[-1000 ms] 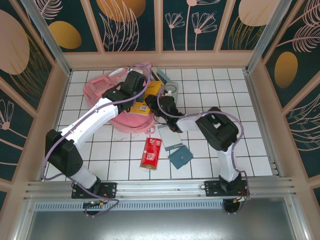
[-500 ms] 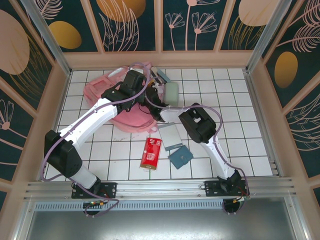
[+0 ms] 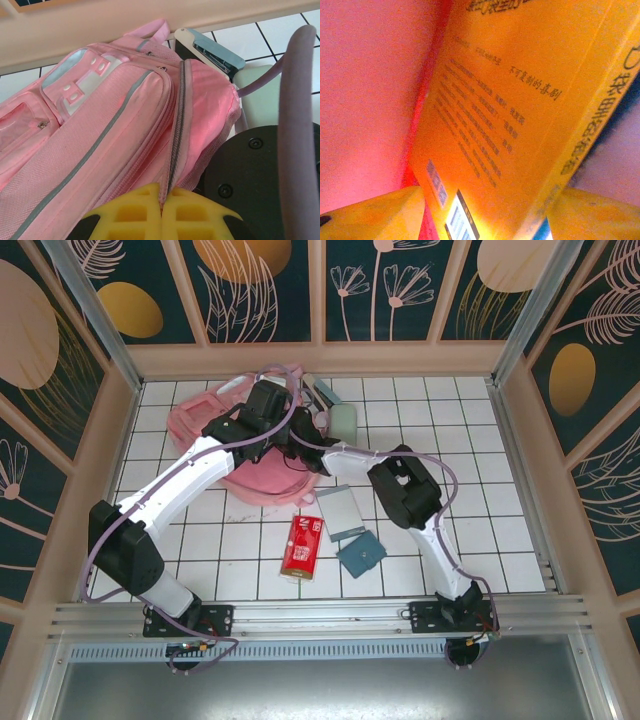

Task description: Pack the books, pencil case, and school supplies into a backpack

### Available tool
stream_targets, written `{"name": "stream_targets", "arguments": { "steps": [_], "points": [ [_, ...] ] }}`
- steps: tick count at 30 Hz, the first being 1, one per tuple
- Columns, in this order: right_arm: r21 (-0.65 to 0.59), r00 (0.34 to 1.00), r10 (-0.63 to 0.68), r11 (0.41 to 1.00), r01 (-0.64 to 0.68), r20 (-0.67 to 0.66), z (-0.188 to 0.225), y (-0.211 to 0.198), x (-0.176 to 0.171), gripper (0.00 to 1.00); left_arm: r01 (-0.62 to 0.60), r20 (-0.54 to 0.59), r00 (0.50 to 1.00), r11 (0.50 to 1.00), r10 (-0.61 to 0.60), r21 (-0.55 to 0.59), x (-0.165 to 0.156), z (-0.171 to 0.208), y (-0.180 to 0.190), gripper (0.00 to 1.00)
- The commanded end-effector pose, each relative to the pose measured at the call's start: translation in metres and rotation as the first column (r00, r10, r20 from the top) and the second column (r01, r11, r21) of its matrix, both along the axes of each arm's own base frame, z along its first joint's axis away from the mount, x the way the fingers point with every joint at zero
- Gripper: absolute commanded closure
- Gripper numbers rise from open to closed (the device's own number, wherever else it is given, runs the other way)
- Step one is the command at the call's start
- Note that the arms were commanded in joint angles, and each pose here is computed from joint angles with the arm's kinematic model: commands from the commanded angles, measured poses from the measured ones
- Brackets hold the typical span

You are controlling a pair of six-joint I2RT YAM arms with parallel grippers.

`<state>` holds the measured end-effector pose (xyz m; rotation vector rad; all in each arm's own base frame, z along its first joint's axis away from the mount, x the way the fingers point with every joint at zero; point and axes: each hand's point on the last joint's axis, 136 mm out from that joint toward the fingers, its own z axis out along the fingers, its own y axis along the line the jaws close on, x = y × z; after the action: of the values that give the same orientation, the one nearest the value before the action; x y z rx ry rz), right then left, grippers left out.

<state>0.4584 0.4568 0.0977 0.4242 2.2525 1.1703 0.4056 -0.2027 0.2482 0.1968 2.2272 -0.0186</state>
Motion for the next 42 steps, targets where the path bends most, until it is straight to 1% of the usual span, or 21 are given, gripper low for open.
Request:
{"name": "stream_targets", "arguments": {
  "steps": [1, 5, 8, 10, 15, 18, 21, 26, 29, 33, 34, 37, 39, 42],
  "points": [
    [-0.071, 0.996, 0.082, 0.994, -0.079, 0.041, 0.034, -0.005, -0.019, 0.31, -0.004, 0.119, 0.993, 0.996, 0.015, -0.094, 0.005, 0.042, -0.001, 1.00],
    [-0.125, 0.990, 0.127, 0.985, -0.118, 0.063, 0.045, -0.015, -0.038, 0.30, -0.006, 0.116, 0.993, 0.996, 0.017, -0.092, 0.006, 0.040, -0.001, 1.00],
    [-0.175, 0.986, 0.146, 0.976, -0.130, 0.080, 0.051, -0.026, -0.052, 0.26, -0.015, 0.113, 0.993, 0.996, 0.025, -0.090, 0.007, 0.039, 0.001, 1.00],
    [-0.195, 0.984, 0.159, 0.971, -0.141, 0.081, 0.053, -0.035, -0.062, 0.26, -0.021, 0.116, 0.993, 0.996, 0.031, -0.090, 0.007, 0.040, 0.003, 1.00],
    [-0.294, 0.983, 0.151, 0.949, -0.115, 0.101, 0.056, -0.071, -0.081, 0.27, -0.038, 0.115, 0.992, 0.995, 0.048, -0.088, 0.008, 0.039, 0.006, 1.00],
    [-0.392, 0.981, 0.128, 0.918, -0.062, 0.143, 0.061, -0.100, -0.085, 0.28, -0.060, 0.114, 0.991, 0.994, 0.070, -0.090, 0.011, 0.038, 0.011, 1.00],
    [-0.517, 0.981, 0.093, 0.856, 0.007, 0.168, 0.058, -0.135, -0.075, 0.28, -0.085, 0.111, 0.989, 0.991, 0.096, -0.104, 0.013, 0.038, 0.018, 1.00],
    [-0.594, 0.991, 0.057, 0.804, 0.028, 0.124, 0.037, -0.178, -0.051, 0.28, -0.090, 0.112, 0.988, 0.988, 0.104, -0.124, 0.014, 0.041, 0.021, 1.00],
    [-0.620, 0.993, 0.037, 0.784, 0.041, 0.112, 0.026, -0.196, -0.035, 0.27, -0.091, 0.116, 0.988, 0.988, 0.106, -0.124, 0.014, 0.042, 0.022, 1.00],
    [-0.657, 0.997, 0.016, 0.753, 0.038, 0.076, 0.005, -0.214, -0.013, 0.26, -0.087, 0.113, 0.988, 0.988, 0.101, -0.125, 0.014, 0.041, 0.021, 1.00],
    [-0.669, 0.998, 0.014, 0.742, 0.034, 0.067, 0.000, -0.217, -0.009, 0.23, -0.086, 0.112, 0.989, 0.988, 0.101, -0.124, 0.014, 0.041, 0.021, 1.00],
    [-0.700, 0.999, 0.014, 0.714, 0.023, 0.047, -0.012, -0.218, -0.002, 0.23, -0.086, 0.114, 0.988, 0.989, 0.100, -0.124, 0.014, 0.041, 0.021, 1.00],
    [-0.715, 1.000, -0.012, 0.699, 0.027, 0.027, -0.022, -0.232, 0.009, 0.23, -0.082, 0.113, 0.989, 0.989, 0.097, -0.126, 0.014, 0.041, 0.021, 1.00],
    [-0.727, 1.000, 0.010, 0.686, -0.004, 0.004, -0.033, -0.229, 0.014, 0.21, -0.078, 0.110, 0.990, 0.989, 0.092, -0.127, 0.014, 0.040, 0.020, 1.00]
  ]
}}
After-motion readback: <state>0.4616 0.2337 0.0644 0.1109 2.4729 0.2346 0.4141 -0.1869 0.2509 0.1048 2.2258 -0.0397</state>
